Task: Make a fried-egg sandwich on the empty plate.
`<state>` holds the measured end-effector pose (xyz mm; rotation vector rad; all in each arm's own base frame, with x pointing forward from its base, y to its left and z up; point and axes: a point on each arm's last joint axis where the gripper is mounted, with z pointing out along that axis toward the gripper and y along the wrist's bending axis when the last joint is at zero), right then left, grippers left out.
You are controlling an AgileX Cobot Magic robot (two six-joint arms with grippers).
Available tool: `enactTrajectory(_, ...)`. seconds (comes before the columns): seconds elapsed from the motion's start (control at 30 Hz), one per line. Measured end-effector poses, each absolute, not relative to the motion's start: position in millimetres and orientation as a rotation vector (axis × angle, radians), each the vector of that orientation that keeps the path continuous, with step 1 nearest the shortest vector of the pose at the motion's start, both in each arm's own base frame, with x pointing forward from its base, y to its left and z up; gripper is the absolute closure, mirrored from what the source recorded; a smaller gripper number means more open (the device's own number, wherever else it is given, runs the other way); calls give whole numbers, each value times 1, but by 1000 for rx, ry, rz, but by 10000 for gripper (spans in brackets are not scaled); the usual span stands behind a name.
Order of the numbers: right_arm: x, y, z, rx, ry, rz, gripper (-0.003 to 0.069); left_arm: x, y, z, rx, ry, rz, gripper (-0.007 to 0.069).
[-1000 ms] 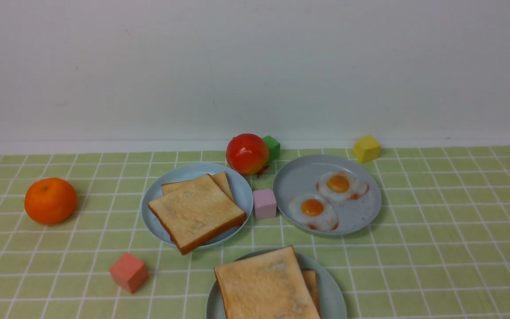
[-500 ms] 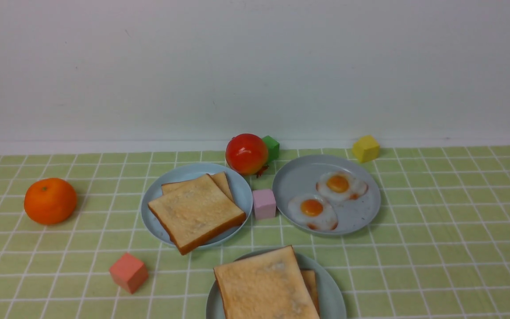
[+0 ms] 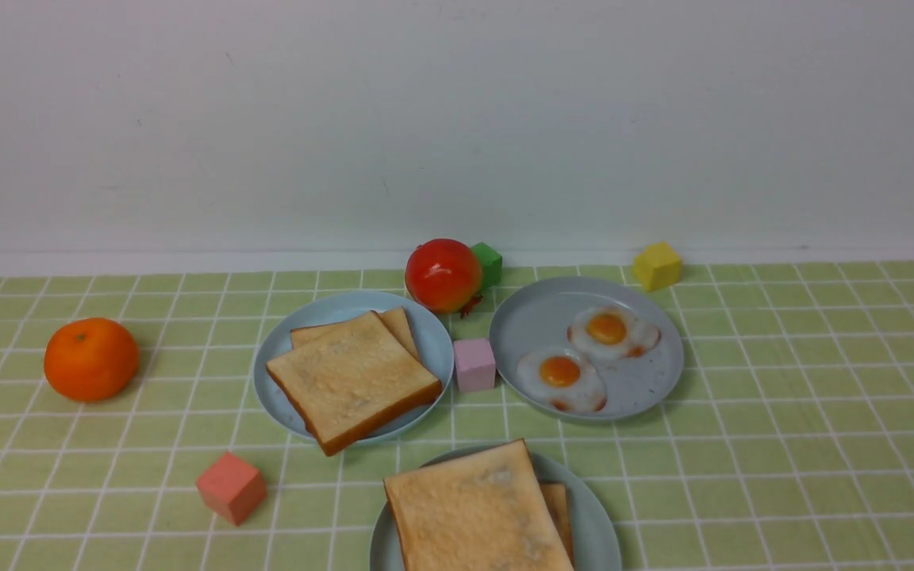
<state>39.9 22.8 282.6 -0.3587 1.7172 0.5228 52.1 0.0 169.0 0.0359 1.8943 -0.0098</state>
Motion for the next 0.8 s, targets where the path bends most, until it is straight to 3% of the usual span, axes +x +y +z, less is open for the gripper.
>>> enactTrajectory(0.57, 42, 24, 276, -354, 1740, 513, 643, 52, 0, 169, 36, 1894, -10, 622)
enactTrajectory(0.8, 50, 13, 250, -110, 1815, 323, 634, 52, 0, 169, 37, 1894, -9, 615)
